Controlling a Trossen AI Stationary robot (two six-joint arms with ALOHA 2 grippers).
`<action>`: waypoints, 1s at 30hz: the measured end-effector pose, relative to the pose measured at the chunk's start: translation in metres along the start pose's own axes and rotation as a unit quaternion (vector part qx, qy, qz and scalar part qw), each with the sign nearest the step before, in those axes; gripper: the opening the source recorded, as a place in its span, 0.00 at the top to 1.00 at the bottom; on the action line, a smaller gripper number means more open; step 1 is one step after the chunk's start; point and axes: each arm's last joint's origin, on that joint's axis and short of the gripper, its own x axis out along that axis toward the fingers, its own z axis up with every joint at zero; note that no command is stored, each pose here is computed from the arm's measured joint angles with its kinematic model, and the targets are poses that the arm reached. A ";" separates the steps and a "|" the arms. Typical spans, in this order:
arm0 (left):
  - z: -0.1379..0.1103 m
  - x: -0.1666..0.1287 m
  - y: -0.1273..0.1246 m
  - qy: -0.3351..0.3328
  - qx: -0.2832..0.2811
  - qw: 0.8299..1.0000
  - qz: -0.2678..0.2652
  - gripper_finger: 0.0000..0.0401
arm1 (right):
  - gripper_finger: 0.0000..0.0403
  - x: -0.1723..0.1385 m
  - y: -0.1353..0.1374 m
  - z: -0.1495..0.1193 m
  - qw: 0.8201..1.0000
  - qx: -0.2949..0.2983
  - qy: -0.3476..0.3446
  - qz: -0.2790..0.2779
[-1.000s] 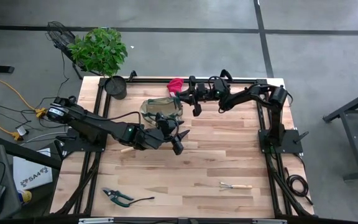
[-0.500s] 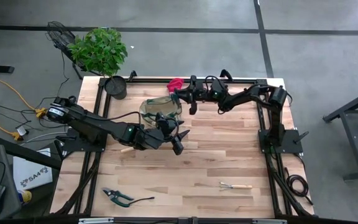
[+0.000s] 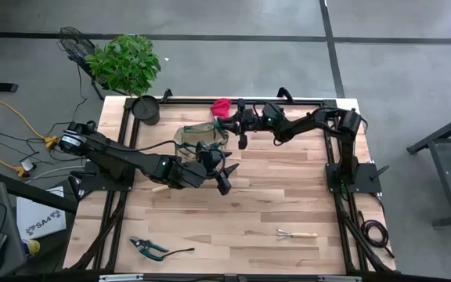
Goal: Pick & Place Garden tools in Gardening bag
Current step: Put the top black shear scissor into the gardening bag
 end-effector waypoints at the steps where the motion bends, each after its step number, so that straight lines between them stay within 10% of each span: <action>1: 0.000 0.000 0.000 0.000 0.000 1.000 0.000 0.48 | 0.91 -0.001 -0.001 0.000 1.000 0.001 0.000 0.007; 10: 0.000 0.000 0.000 0.000 0.000 1.000 0.000 0.48 | 0.91 -0.003 -0.003 -0.001 1.000 -0.010 0.006 0.027; 22: 0.000 0.000 0.000 0.000 0.000 1.000 0.000 0.48 | 0.91 -0.002 -0.007 -0.006 0.994 -0.010 0.030 -0.105; 30: 0.000 0.000 0.000 0.002 0.000 1.000 -0.004 0.48 | 0.91 -0.001 -0.004 -0.006 0.998 -0.021 0.032 -0.047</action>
